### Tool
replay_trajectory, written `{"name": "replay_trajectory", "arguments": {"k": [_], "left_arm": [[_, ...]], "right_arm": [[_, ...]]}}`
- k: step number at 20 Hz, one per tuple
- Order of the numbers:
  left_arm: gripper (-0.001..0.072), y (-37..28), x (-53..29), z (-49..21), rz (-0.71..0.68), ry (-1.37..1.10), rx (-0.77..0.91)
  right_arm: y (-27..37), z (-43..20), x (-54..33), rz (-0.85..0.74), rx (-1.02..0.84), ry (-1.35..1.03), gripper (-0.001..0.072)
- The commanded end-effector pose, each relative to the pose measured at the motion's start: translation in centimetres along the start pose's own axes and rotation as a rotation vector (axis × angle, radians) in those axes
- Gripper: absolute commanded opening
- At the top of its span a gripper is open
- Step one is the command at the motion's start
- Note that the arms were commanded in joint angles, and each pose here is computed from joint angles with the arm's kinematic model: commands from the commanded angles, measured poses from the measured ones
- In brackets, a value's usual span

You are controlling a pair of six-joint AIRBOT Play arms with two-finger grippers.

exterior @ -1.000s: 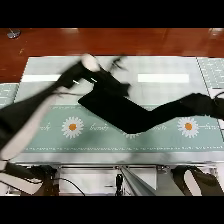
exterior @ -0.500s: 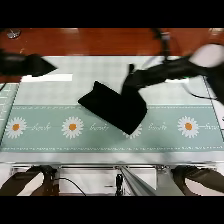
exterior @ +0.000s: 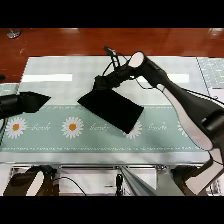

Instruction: Fold the shirts.

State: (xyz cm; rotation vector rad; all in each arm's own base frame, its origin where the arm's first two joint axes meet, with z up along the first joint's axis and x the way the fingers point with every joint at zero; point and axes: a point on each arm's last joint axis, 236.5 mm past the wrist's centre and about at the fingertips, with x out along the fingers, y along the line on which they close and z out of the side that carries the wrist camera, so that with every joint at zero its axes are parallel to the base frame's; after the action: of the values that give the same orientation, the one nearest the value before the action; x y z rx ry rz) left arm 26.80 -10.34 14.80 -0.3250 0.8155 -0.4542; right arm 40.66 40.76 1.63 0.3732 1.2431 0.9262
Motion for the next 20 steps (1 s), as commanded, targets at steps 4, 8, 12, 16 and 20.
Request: {"name": "replay_trajectory", "arguments": {"k": [4,8,12,16,20], "left_arm": [[0.0021,2.1,1.7,-0.5,0.032,-0.051,-0.053],[0.0022,2.3,2.0,-0.9,0.034,-0.041,-0.062],[0.0022,2.3,2.0,-0.9,0.034,-0.042,-0.061],[0.0022,2.3,2.0,-0.9,0.034,-0.043,-0.061],[0.0022,2.7,1.9,0.2,0.048,-0.090,-0.061]], "right_arm": [[1.0,0.1,-1.4,0.092,0.005,0.035,0.0620],[-2.1,-3.4,-12.6,-0.059,-0.039,0.187,0.0616],[-10.1,-8.1,-25.7,-0.581,0.020,0.064,0.0611],[-13.8,-14.4,-25.3,-0.561,0.347,-0.408,0.0611],[-14.8,-21.1,-17.6,-0.302,0.700,-0.492,0.0611]]}}
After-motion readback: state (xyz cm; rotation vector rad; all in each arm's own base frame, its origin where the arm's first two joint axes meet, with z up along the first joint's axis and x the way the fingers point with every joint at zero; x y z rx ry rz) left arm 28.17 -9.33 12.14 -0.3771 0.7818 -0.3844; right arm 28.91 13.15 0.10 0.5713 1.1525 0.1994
